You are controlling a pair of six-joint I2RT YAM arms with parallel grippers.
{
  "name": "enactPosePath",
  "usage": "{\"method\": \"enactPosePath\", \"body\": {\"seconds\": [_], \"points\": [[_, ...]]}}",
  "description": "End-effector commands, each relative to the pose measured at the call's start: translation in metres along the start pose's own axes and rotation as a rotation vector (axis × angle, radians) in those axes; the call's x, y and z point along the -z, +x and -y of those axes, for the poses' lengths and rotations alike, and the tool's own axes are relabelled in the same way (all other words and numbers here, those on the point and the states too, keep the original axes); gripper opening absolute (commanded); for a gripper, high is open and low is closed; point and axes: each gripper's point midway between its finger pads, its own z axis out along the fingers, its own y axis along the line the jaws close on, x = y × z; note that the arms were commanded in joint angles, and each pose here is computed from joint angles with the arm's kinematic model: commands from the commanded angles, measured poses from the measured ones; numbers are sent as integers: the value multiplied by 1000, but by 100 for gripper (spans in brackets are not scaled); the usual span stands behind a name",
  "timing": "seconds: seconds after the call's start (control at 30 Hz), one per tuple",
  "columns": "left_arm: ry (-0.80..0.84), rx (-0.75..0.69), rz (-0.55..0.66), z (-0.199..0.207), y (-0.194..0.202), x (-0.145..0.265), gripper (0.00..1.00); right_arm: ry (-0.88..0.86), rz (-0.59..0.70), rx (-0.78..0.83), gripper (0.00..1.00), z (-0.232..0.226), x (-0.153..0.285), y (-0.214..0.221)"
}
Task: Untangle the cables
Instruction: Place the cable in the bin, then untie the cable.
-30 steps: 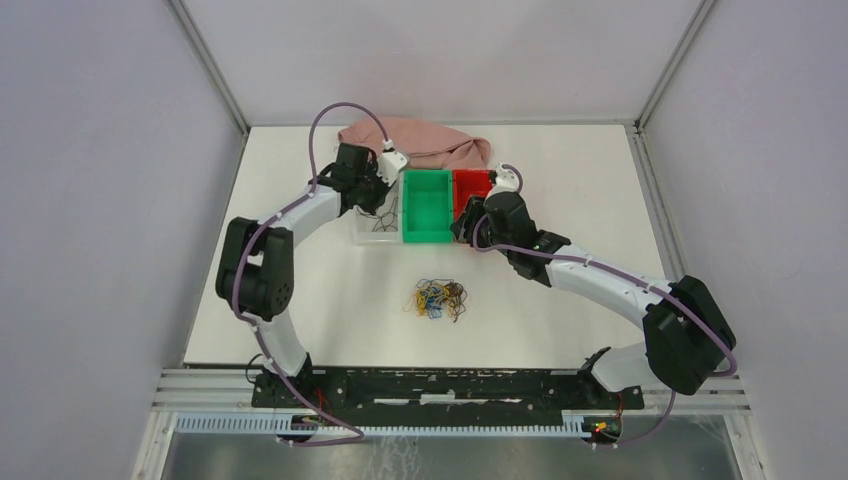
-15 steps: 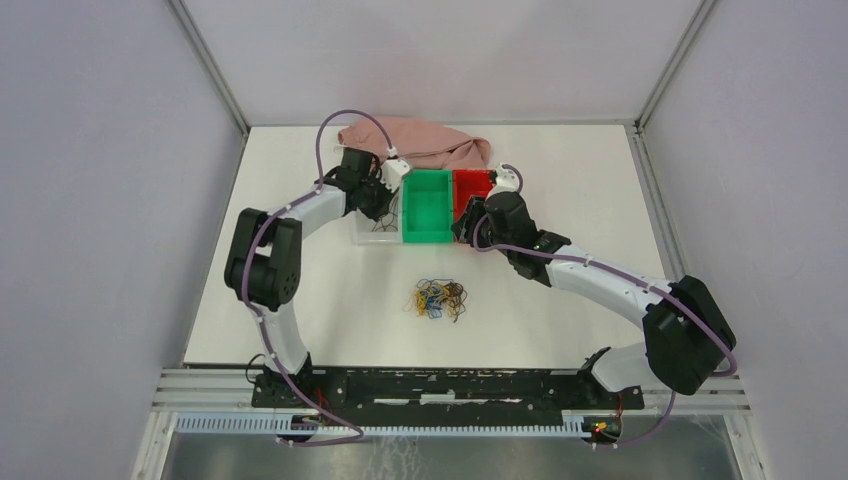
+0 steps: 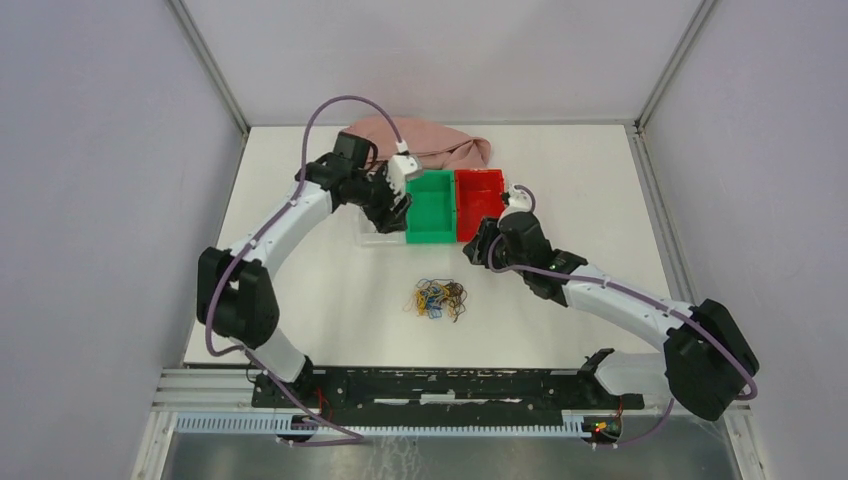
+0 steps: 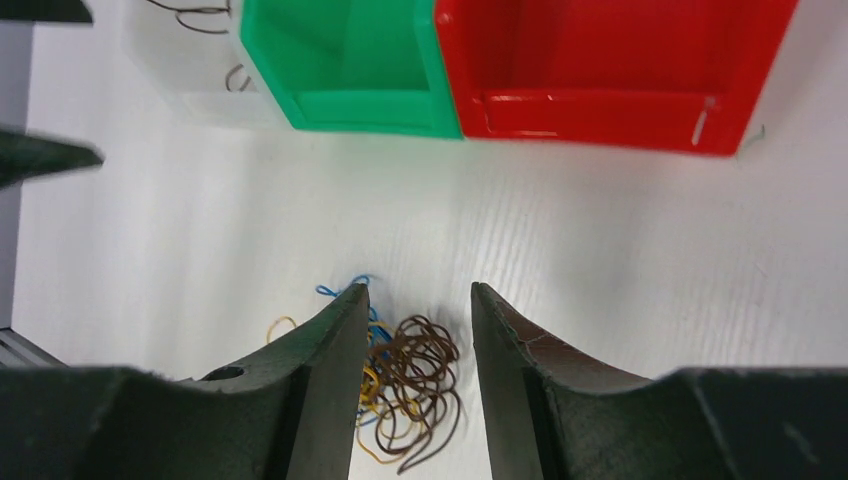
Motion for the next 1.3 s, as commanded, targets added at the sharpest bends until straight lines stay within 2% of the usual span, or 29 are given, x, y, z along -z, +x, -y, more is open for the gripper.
{"method": "enactPosePath", "body": {"seconds": [0.0, 0.1, 0.33, 0.63, 0.77, 1.0, 1.17, 1.27], "points": [[191, -101, -51, 89, 10, -6, 75, -13, 19, -24, 49, 3, 13, 0], [231, -105, -53, 117, 8, -23, 71, -2, 25, -23, 49, 6, 18, -1], [252, -124, -83, 132, 5, -64, 60, 34, 52, -14, 48, 16, 31, -4], [296, -173, -120, 141, 9, -95, 57, 40, 88, -10, 48, 21, 45, -11], [297, -181, -126, 140, 11, -103, 54, 38, 96, -10, 48, 22, 49, -12], [339, -186, -113, 146, 9, -102, 36, 37, 96, -11, 48, 25, 51, -10], [358, -222, -92, 149, 0, -93, 36, 29, 99, -16, 47, 23, 52, -10], [339, -226, -90, 145, -2, -95, 26, 26, 103, -20, 47, 23, 52, -11]]}}
